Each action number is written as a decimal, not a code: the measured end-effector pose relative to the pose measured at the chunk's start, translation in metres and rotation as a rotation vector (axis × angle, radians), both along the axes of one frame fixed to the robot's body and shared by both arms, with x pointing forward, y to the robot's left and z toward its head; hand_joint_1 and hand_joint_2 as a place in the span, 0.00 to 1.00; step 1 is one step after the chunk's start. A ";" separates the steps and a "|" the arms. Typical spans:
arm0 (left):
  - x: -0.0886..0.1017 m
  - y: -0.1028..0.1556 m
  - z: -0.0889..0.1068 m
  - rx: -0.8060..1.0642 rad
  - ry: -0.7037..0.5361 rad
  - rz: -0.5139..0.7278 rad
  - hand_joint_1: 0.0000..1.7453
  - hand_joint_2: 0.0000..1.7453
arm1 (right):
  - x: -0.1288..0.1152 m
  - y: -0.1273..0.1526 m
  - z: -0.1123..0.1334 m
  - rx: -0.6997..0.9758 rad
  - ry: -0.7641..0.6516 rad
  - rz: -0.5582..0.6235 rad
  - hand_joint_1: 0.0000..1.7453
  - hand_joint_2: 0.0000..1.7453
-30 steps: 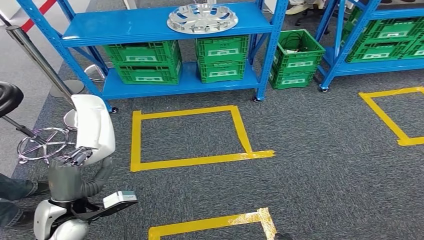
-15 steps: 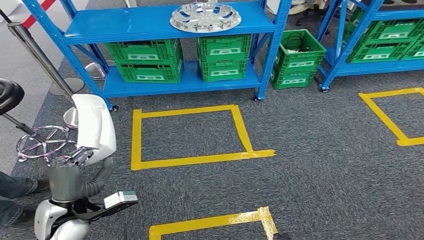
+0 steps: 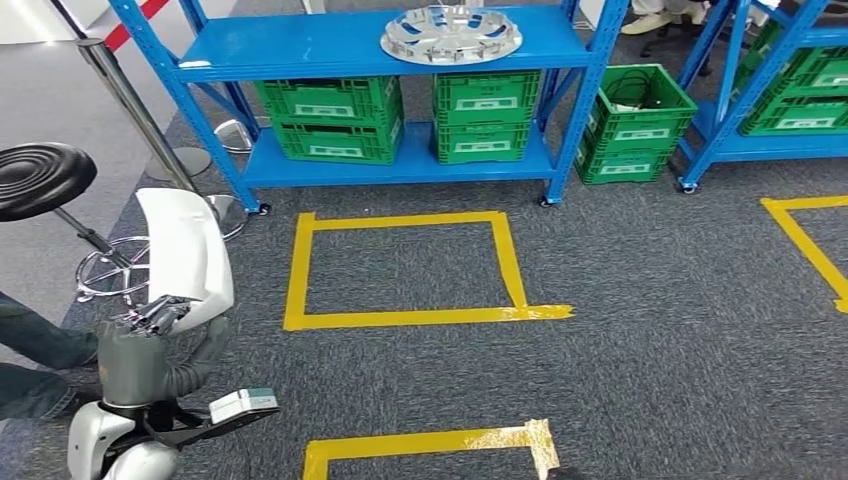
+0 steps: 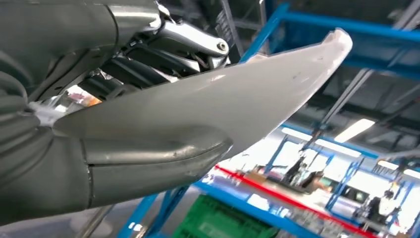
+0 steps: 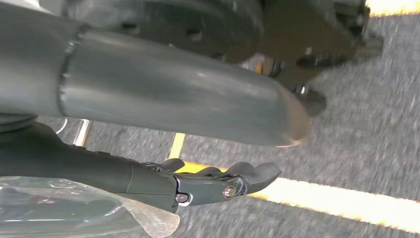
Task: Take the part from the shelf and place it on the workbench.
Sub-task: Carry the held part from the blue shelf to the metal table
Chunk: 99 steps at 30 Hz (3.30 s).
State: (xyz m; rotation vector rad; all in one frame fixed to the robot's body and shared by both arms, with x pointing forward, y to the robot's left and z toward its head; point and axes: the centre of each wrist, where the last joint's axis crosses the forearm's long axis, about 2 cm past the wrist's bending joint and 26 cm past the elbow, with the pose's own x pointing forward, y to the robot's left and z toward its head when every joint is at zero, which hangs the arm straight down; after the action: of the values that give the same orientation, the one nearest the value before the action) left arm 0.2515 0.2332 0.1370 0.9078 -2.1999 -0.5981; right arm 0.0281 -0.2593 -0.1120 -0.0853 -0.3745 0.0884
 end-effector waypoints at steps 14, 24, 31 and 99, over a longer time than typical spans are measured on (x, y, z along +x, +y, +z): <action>0.000 0.000 0.000 0.007 -0.004 0.000 1.00 1.00 | 0.001 0.000 0.000 -0.007 -0.003 0.001 0.00 0.00; -0.005 0.005 -0.003 0.025 -0.011 0.006 1.00 1.00 | -0.002 0.003 0.000 -0.015 0.004 0.001 0.00 0.00; -0.006 0.008 -0.001 0.021 -0.024 0.016 1.00 1.00 | -0.001 0.005 0.000 -0.015 0.001 0.002 0.00 0.00; -0.004 0.023 0.011 -0.036 -0.101 0.074 1.00 1.00 | 0.006 0.012 0.002 -0.020 0.004 0.017 0.00 0.00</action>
State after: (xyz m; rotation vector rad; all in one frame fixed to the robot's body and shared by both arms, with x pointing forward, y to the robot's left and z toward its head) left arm 0.2477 0.2560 0.1484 1.0164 -2.2480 -0.4853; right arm 0.0339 -0.2478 -0.1105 -0.1020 -0.3706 0.1091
